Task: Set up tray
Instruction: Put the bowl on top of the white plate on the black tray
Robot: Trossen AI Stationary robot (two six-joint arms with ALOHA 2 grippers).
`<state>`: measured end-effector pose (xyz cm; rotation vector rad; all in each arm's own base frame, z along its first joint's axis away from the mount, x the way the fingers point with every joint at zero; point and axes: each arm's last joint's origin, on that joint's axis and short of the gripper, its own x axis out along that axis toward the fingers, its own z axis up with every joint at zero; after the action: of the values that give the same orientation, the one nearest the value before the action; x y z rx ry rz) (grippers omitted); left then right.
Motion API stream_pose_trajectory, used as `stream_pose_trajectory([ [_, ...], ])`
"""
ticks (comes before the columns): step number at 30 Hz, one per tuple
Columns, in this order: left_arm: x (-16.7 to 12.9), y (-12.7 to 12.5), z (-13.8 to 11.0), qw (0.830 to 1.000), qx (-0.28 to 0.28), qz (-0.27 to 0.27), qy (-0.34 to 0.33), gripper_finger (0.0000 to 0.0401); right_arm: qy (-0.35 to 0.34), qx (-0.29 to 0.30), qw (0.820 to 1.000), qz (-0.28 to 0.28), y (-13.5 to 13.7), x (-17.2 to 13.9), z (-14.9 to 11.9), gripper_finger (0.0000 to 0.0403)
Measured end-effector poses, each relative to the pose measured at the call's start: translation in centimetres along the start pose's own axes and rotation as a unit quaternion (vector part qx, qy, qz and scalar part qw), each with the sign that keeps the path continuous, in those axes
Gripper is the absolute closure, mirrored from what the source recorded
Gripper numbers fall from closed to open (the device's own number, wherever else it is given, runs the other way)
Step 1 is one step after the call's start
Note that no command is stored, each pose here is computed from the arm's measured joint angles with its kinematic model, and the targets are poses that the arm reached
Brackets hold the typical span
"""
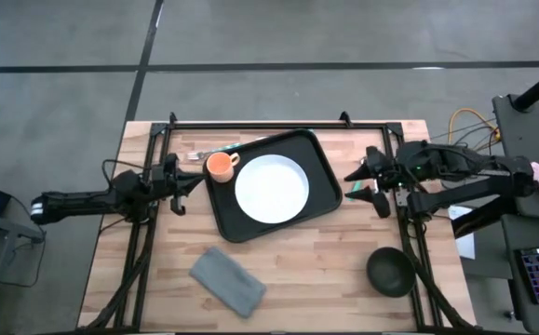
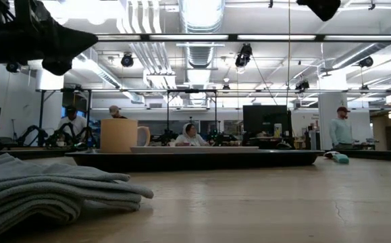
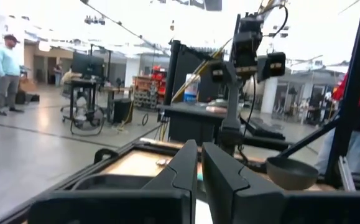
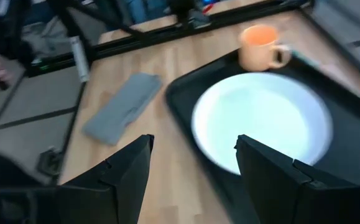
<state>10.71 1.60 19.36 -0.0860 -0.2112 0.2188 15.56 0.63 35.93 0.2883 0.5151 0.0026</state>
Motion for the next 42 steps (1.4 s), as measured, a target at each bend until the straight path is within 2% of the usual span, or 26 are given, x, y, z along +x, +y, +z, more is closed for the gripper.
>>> stream_pose_trajectory([
  [6, -0.1, 0.1, -0.6, 1.0, 0.002, 0.001, 0.008, 0.0395, 0.077, 0.019, 0.995, 0.061, 1.4, 2.1, 1.0, 0.0179],
  [14, -0.1, 0.1, -0.9, 1.0, 0.002, 0.0, 0.019, 0.0395, 0.224, 0.051, 0.969, 0.095, 4.4, 5.0, 1.1, 0.0179],
  [19, -0.1, 0.1, -1.0, 1.0, 0.002, 0.0, 0.024, 0.0395, 0.288, 0.121, 0.947, 0.07, 6.0, 6.0, 0.8, 0.0179],
  [22, -0.2, 0.1, -0.9, 1.0, 0.002, 0.0, 0.02, 0.0395, 0.318, 0.143, 0.935, 0.06, 7.0, 5.9, 0.3, 0.0179],
  [28, -0.2, 0.1, -1.2, 0.999, 0.003, 0.001, 0.033, 0.0395, 0.383, 0.194, 0.903, 0.03, 9.1, 4.9, -2.0, 0.0183],
  [36, -0.2, 0.1, -1.0, 1.0, 0.003, 0.001, 0.03, 0.0395, 0.442, 0.203, 0.873, 0.012, 12.8, 4.3, -4.9, 0.0183],
  [42, -0.2, 0.1, -1.0, 1.0, 0.003, 0.001, 0.03, 0.0395, 0.455, 0.176, 0.872, -0.038, 15.4, 5.4, -7.7, 0.0183],
])
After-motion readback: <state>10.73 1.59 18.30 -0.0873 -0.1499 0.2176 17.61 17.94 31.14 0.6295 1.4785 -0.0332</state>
